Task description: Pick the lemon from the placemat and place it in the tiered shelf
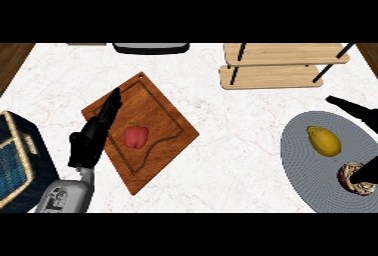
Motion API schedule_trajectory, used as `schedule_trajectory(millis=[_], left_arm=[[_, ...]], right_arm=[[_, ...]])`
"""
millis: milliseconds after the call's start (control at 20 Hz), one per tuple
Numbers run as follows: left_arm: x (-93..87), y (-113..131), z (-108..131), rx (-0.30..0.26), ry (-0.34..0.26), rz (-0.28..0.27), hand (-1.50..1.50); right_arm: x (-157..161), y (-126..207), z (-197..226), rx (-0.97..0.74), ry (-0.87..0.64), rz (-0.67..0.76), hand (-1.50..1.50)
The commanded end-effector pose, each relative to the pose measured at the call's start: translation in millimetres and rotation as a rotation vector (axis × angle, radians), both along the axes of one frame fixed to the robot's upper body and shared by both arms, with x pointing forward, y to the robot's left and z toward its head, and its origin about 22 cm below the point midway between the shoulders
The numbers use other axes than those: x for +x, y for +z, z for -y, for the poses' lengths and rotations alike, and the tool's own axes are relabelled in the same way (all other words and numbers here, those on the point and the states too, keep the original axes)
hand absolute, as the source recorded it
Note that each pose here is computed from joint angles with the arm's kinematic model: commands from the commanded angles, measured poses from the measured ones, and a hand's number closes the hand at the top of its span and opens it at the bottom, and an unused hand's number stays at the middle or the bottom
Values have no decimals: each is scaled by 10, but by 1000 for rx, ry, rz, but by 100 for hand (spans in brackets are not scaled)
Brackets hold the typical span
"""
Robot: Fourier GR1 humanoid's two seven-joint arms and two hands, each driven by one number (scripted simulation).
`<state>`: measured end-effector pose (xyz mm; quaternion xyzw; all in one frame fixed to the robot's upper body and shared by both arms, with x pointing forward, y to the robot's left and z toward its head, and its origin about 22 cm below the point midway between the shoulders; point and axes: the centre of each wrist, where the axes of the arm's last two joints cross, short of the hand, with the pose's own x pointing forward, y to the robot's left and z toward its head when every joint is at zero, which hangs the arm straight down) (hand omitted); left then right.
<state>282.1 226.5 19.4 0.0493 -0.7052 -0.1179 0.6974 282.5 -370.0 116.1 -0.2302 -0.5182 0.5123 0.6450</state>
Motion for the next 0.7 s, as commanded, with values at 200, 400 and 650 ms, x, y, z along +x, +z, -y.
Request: schedule_trajectory(millis=[200,400,650], left_arm=[[141,18,55,4,-11,12,0],[5,117,5,17,2,6,0],[25,60,135,-10,-16,14,0]], right_arm=[[91,-232,-48,-38,3,0,-150],[152,-297,150,-48,-24,-20,-150],[307,-346,-109,-51,-25,-18,-150]])
